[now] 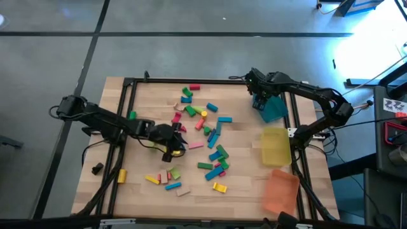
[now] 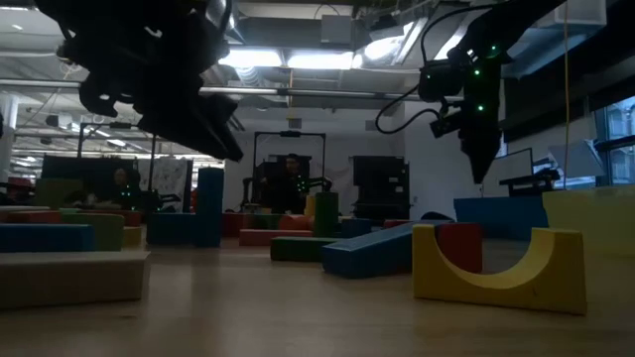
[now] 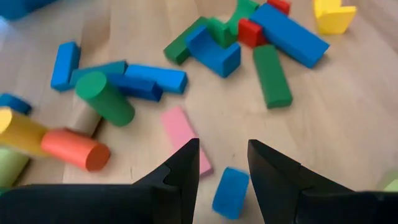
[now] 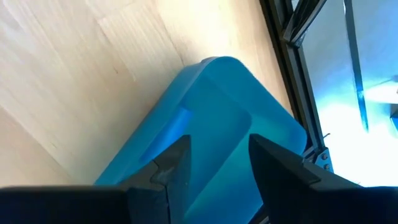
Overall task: Sort blocks by size
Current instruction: Put the blue rectangular block into the yellow bin, then put the yellow arch block into the orange bin
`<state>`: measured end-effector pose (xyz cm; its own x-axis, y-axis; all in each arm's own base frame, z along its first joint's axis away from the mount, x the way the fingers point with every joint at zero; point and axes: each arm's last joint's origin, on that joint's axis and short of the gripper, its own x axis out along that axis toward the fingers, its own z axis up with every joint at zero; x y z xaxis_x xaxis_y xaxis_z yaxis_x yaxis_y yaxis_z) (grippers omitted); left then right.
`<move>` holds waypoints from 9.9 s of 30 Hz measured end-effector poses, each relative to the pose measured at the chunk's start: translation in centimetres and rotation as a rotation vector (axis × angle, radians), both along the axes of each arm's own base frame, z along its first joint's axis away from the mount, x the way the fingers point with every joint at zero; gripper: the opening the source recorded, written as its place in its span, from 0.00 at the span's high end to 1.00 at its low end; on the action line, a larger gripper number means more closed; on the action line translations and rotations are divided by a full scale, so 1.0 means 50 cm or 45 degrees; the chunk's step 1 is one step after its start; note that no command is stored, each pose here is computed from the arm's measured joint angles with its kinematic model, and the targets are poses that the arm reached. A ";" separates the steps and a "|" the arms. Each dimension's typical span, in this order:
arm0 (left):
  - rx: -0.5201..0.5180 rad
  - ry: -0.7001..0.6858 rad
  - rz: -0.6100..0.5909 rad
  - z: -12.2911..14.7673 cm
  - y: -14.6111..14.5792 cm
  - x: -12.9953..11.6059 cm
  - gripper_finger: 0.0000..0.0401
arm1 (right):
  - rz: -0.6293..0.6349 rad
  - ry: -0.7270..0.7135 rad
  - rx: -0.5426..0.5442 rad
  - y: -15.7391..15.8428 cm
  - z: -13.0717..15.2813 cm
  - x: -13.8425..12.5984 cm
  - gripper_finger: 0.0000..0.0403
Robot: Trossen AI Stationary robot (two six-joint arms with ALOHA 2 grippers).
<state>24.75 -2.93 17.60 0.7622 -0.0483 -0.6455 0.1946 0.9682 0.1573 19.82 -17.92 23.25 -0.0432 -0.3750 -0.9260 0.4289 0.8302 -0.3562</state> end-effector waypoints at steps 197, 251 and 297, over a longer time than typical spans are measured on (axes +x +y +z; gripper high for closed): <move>-0.305 -0.007 0.250 0.146 0.007 0.060 0.64 | 0.575 -0.966 0.503 0.649 0.054 0.146 0.59; -0.352 0.054 0.111 0.135 -0.074 0.042 0.64 | 0.500 -0.866 0.630 0.800 -0.150 0.236 0.59; -0.341 0.053 0.102 0.135 -0.074 0.042 0.64 | 0.434 -0.781 0.571 0.754 -0.160 0.251 0.32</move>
